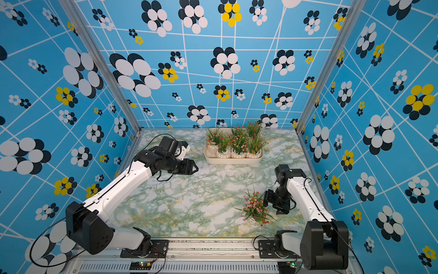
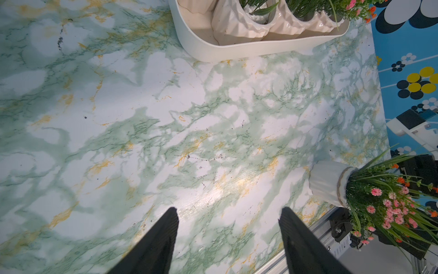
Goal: Put the potted gypsophila into the storage box
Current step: Pick up the baby's breath potted plant from the center of the board.
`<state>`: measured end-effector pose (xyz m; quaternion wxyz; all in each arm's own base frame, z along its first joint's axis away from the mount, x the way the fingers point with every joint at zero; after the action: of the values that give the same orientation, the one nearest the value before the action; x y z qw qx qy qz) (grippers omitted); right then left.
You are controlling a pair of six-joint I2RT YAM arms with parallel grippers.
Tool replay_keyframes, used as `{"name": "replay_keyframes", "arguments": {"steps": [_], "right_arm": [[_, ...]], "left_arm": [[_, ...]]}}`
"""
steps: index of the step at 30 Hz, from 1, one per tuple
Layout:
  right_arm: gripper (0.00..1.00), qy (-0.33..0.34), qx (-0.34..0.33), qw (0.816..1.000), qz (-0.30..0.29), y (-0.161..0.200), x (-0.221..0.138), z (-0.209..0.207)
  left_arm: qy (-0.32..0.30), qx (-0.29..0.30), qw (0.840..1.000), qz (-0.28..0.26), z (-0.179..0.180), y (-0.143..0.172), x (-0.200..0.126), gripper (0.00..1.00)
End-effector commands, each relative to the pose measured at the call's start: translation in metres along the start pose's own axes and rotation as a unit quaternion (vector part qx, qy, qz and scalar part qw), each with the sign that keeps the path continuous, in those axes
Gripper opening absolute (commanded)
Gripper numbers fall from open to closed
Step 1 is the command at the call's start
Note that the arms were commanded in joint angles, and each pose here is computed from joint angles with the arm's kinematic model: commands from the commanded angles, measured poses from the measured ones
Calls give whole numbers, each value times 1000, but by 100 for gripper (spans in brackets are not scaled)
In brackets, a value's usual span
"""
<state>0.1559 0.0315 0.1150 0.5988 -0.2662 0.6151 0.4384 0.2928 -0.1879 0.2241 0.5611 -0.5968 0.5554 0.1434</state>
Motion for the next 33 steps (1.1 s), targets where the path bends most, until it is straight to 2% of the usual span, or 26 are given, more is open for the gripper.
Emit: {"name": "replay_keyframes", "arguments": {"steps": [1,12,26,33], "right_arm": [[66,26,15,1000,-5,-7,10,-5],[53,31,2,1000,-6,-13,23,2],[38,9,2,1000,-30,-14,18,6],[24,-26,4,999,-42,-12,11,15]], "left_arm": [[11,-9,1000,1,0,2,3,71],[16,-20,1000,7,-1,1,8,71],[17,-24,1000,10,-5,-2,13,71],[18,-23,999,13,-7,-3,16,71]]}}
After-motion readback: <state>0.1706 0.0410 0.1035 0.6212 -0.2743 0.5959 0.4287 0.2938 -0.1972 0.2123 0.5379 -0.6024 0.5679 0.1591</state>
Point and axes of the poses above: each gripper's point midway between its finger pads, its own x axis out along the fingers, its own z axis along the line the jaws close on, y = z × x, the point moved 3 cm from there along -x, back along the fingers, and after that the axes turned 12 degrees about x, right-handed, at the moved point
